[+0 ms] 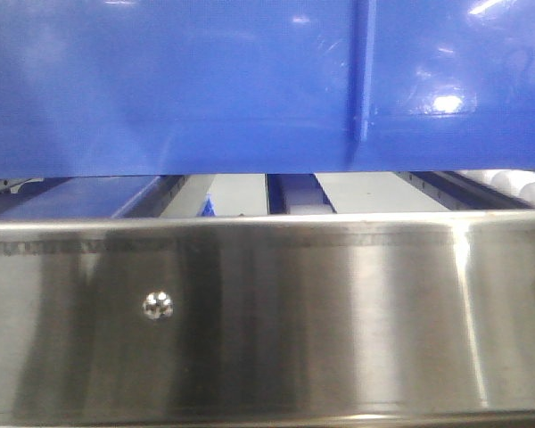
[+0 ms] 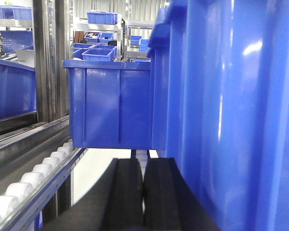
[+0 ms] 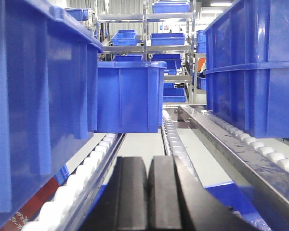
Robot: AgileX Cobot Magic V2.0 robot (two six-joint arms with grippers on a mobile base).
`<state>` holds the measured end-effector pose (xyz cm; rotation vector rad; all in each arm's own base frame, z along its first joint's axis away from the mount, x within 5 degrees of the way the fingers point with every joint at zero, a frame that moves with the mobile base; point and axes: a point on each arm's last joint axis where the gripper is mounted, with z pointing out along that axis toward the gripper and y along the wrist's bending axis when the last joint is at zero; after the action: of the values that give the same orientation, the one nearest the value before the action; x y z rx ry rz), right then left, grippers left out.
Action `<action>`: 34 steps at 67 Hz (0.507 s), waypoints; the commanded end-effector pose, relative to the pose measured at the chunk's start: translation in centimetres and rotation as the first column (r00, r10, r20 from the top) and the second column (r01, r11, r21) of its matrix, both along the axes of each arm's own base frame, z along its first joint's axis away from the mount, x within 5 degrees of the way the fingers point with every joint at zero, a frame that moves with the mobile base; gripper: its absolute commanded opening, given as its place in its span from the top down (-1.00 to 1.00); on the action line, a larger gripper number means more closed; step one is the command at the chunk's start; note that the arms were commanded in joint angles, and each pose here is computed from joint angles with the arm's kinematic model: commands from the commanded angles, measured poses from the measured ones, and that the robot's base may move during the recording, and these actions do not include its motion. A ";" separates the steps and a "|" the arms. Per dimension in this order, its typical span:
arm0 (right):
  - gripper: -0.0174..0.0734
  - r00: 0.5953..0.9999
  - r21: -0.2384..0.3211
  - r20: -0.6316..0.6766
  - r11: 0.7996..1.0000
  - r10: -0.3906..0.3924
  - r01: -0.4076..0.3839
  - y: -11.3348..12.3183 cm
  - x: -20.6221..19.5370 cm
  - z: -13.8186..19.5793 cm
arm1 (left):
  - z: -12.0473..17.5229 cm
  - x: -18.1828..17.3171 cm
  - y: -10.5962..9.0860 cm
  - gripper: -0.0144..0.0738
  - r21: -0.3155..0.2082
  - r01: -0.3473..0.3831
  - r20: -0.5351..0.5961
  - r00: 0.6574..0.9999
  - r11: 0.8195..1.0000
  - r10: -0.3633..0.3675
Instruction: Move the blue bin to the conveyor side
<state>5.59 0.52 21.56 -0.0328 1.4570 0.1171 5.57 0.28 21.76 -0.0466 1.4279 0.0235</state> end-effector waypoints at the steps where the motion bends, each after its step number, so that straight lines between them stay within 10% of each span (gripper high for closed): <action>1: 0.79 1.000 0.001 0.025 1.000 -0.002 0.002 0.0 -0.1 0.2 | 0.2 0.0 0.0 0.69 -0.006 0.006 0.017 1.000 1.000 -0.006; 34: 0.79 1.000 0.001 0.025 1.000 -0.002 0.002 0.0 -0.1 0.2 | 0.2 0.0 0.0 0.69 -0.006 0.006 0.017 1.000 1.000 -0.006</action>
<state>5.59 0.52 21.56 -0.0328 1.4570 0.1171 5.57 0.28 21.76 -0.0466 1.4279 0.0235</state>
